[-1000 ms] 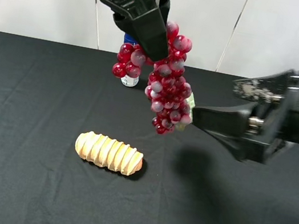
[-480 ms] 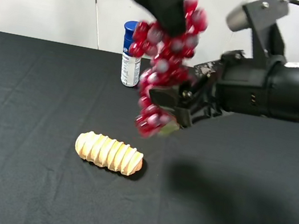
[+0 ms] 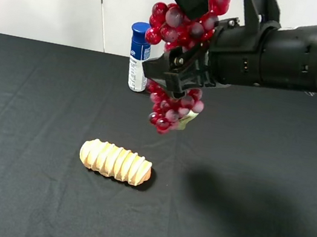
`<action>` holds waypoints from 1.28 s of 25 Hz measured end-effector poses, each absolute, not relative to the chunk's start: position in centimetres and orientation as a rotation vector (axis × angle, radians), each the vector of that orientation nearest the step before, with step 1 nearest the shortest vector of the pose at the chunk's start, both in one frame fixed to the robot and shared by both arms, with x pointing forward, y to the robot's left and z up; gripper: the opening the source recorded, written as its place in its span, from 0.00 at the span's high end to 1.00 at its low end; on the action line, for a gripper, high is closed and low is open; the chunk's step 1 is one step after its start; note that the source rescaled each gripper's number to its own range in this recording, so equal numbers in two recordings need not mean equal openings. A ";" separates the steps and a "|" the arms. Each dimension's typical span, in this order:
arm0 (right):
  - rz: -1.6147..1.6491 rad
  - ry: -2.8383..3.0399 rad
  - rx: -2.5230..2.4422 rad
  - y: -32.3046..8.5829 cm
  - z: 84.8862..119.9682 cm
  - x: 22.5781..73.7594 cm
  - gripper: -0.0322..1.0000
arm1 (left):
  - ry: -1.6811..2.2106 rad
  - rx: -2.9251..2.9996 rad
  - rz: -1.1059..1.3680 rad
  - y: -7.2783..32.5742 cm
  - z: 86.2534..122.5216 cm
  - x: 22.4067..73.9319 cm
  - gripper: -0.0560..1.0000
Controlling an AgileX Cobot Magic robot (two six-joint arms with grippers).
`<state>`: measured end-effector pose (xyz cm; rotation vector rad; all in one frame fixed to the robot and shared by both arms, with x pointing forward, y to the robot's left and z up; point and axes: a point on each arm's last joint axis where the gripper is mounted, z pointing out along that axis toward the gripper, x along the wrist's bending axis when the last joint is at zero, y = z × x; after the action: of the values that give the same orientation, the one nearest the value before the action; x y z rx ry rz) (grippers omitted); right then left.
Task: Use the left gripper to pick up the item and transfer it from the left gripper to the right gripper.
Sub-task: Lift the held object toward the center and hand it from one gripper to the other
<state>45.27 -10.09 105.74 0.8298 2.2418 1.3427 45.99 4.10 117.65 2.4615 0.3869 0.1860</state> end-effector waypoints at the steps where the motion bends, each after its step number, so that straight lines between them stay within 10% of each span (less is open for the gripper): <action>1: 1.338 2.247 0.834 -10.0 105.6 45.4 0.00 | 0.387 2.462 0.185 4.1 117.6 46.0 0.95; 3: 1.334 2.252 0.838 -10.0 105.4 45.4 0.15 | 0.387 2.464 0.187 4.1 117.6 46.0 0.95; 6: 1.331 2.254 0.840 -9.9 105.3 45.5 0.91 | 0.387 2.465 0.188 4.1 117.6 46.0 0.95; 20: 1.331 2.254 0.840 -9.9 105.3 45.5 0.95 | 0.386 2.484 0.244 4.4 117.6 46.3 0.92; 26: 1.328 2.258 0.841 -9.9 105.2 45.5 0.95 | 0.465 2.470 0.281 4.5 117.6 46.7 0.17; 32: 1.328 2.258 0.841 -9.9 105.2 45.5 0.95 | 0.479 2.477 0.300 4.6 117.6 46.8 0.01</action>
<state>45.49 -9.89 105.21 0.8410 2.2584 1.3284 46.82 4.65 117.62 2.4766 0.4789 0.2996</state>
